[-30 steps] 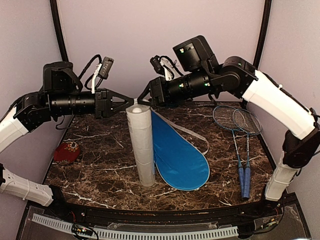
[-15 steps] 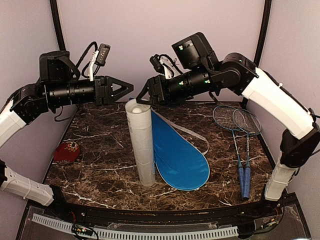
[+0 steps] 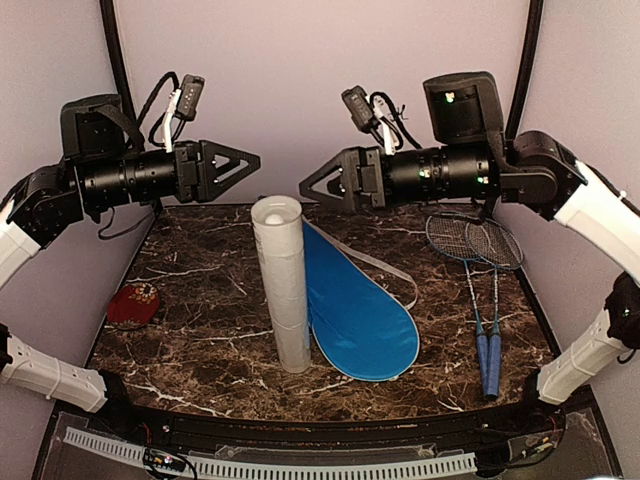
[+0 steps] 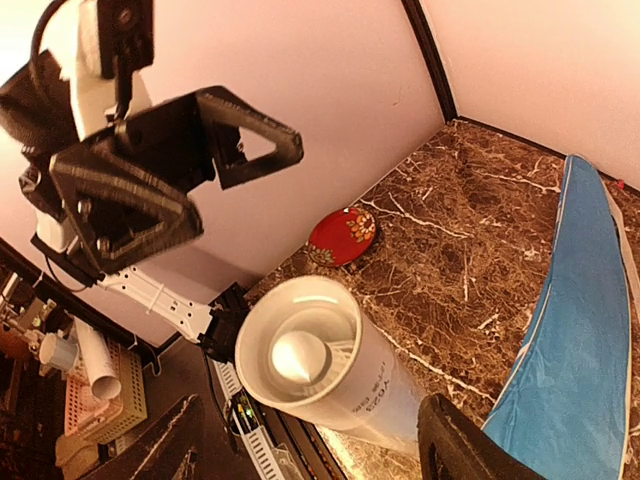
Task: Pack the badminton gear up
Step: Close the tube cap on the shuttle tube, then pick up the shuttle tube from the center of the board.
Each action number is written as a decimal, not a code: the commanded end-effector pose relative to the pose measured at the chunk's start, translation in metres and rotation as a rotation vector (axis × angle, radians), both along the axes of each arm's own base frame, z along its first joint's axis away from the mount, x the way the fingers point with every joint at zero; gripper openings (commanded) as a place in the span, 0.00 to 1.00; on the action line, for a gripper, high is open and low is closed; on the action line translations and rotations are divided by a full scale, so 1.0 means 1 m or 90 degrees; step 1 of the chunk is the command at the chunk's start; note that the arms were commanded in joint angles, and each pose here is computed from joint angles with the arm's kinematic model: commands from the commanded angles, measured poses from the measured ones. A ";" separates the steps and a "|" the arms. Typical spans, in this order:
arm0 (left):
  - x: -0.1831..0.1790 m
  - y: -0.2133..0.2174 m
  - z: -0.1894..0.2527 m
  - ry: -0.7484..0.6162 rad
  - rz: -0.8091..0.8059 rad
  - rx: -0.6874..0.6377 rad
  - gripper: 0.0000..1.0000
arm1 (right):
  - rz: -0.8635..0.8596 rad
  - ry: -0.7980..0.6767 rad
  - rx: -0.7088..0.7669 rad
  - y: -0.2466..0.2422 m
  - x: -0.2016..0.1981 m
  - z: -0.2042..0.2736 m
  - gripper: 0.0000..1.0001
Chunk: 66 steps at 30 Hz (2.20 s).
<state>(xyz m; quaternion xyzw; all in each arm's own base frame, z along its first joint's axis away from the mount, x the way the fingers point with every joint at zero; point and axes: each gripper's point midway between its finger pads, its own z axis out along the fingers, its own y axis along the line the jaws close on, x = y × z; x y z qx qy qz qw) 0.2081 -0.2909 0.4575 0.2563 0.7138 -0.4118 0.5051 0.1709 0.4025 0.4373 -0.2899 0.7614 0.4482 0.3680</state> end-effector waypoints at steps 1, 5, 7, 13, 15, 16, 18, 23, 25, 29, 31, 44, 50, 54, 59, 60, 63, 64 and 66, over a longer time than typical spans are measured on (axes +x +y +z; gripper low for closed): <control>0.007 0.013 -0.005 -0.004 0.046 0.011 0.81 | 0.050 -0.105 0.034 0.003 -0.021 -0.001 0.75; 0.019 0.029 -0.018 -0.017 0.114 0.041 0.91 | 0.044 -0.129 0.017 -0.001 -0.029 -0.041 0.86; 0.019 0.037 -0.025 -0.042 0.130 0.033 0.94 | 0.025 -0.126 0.034 -0.008 -0.027 -0.052 0.87; -0.022 0.039 -0.047 -0.130 0.017 0.004 0.95 | -0.030 -0.122 0.056 -0.030 -0.020 -0.086 0.90; -0.039 0.031 -0.061 -0.147 -0.053 -0.004 0.95 | -0.048 -0.126 0.062 -0.039 -0.017 -0.093 0.93; -0.044 0.028 -0.069 -0.148 -0.075 -0.008 0.95 | -0.058 -0.127 0.069 -0.045 -0.015 -0.095 0.94; -0.048 0.021 -0.086 -0.138 -0.098 -0.015 0.95 | -0.072 -0.114 0.071 -0.053 -0.007 -0.109 0.94; -0.051 -0.003 -0.098 -0.152 -0.131 -0.005 0.91 | -0.092 -0.098 0.079 -0.066 0.002 -0.121 0.95; -0.051 -0.012 -0.098 -0.175 -0.129 0.000 0.91 | -0.100 -0.095 0.080 -0.070 0.005 -0.124 0.95; -0.045 -0.026 -0.100 -0.200 -0.109 0.012 0.92 | -0.104 -0.092 0.090 -0.073 0.007 -0.125 0.95; -0.043 -0.031 -0.101 -0.206 -0.102 0.012 0.92 | -0.107 -0.091 0.091 -0.073 0.008 -0.126 0.95; -0.024 -0.043 -0.103 -0.204 -0.050 0.011 0.95 | -0.111 -0.090 0.100 -0.069 0.013 -0.126 0.94; -0.020 -0.047 -0.103 -0.189 -0.041 -0.008 0.89 | -0.113 -0.085 0.104 -0.067 0.014 -0.128 0.94; -0.018 -0.049 -0.105 -0.182 -0.037 -0.008 0.79 | -0.115 -0.082 0.105 -0.066 0.015 -0.130 0.94; -0.017 -0.046 -0.105 -0.185 -0.030 -0.005 0.72 | -0.119 -0.083 0.106 -0.068 0.016 -0.129 0.94; -0.016 -0.045 -0.104 -0.186 -0.026 -0.004 0.70 | -0.122 -0.083 0.108 -0.068 0.016 -0.129 0.94; -0.013 -0.041 -0.101 -0.192 -0.008 -0.002 0.68 | -0.138 -0.086 0.104 -0.072 0.020 -0.128 0.94; -0.011 -0.039 -0.099 -0.195 0.000 0.000 0.68 | -0.147 -0.087 0.101 -0.074 0.023 -0.128 0.94; -0.007 -0.036 -0.095 -0.207 0.021 0.007 0.68 | -0.161 -0.090 0.095 -0.078 0.027 -0.128 0.94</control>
